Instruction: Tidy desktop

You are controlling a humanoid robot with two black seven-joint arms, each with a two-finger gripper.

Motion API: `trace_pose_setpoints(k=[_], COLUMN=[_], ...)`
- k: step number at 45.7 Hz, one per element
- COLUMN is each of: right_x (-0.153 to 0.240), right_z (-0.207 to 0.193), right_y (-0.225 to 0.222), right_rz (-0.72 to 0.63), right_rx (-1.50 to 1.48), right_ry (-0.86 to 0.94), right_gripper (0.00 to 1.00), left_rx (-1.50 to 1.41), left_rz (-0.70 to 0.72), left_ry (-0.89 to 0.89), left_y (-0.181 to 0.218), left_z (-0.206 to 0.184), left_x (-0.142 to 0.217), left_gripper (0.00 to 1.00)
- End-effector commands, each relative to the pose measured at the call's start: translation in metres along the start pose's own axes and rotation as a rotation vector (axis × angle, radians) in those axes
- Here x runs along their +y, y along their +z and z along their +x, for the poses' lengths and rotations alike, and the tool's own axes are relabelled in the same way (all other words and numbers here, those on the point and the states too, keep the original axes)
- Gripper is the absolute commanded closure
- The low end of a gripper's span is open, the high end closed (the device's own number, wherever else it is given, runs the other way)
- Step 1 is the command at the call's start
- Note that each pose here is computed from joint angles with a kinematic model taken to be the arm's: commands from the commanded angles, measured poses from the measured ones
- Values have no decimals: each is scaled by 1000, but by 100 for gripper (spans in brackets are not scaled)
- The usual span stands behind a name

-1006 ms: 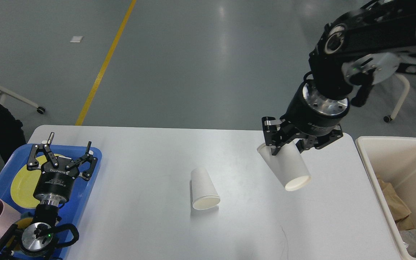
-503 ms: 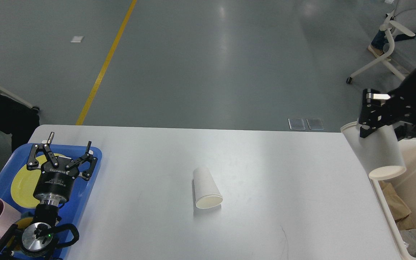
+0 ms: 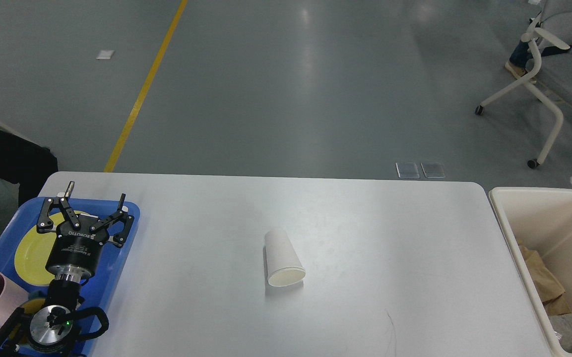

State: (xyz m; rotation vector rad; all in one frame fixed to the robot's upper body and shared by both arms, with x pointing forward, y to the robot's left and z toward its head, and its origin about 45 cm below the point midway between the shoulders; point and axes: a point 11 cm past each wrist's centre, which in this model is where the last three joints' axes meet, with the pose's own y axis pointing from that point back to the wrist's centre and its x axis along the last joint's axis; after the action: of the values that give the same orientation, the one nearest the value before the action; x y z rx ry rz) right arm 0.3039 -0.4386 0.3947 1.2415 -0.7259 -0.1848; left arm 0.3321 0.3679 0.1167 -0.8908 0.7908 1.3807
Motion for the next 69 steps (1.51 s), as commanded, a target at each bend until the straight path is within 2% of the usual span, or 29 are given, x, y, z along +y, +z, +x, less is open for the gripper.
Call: trace_pose_setpoints(k=[1, 6, 17, 26, 29, 35, 45, 47, 50, 51, 69], right_x=[-64, -115, -231, -313, -337, -353, -357, -357, -356, -356, -359], right_z=[13, 12, -26, -74, -94, -120, -129, -129, -126, -125, -134], right_y=[46, 81, 125, 123, 107, 93, 84, 85, 86, 85, 82], right_rz=[-95, -151, -253, -246, -231, -221, -210, -214, -216, -214, -210], right_rx=[-84, -157, -196, -214, -188, -159, -152, -142, -144, -145, -145], right_ry=[36, 77, 158, 206, 256, 324, 327, 336, 366, 377, 359], right_gripper=[100, 100, 100, 100, 100, 100, 100, 66, 6, 0, 0], left_rx=[0, 0, 0, 0, 0, 0, 0, 0, 0, 0, 0], left_rz=[0, 0, 0, 0, 1, 0, 1, -2, 1, 0, 0], left_ry=[0, 0, 0, 0, 0, 0, 0, 0, 0, 0, 0], left_y=[0, 0, 0, 0, 0, 0, 0, 0, 0, 0, 0], left_z=[0, 0, 0, 0, 0, 0, 0, 0, 0, 0, 0], left_x=[0, 0, 0, 0, 0, 0, 0, 0, 0, 0, 0], left_gripper=[4, 4, 4, 4, 4, 4, 4, 4, 4, 4, 4])
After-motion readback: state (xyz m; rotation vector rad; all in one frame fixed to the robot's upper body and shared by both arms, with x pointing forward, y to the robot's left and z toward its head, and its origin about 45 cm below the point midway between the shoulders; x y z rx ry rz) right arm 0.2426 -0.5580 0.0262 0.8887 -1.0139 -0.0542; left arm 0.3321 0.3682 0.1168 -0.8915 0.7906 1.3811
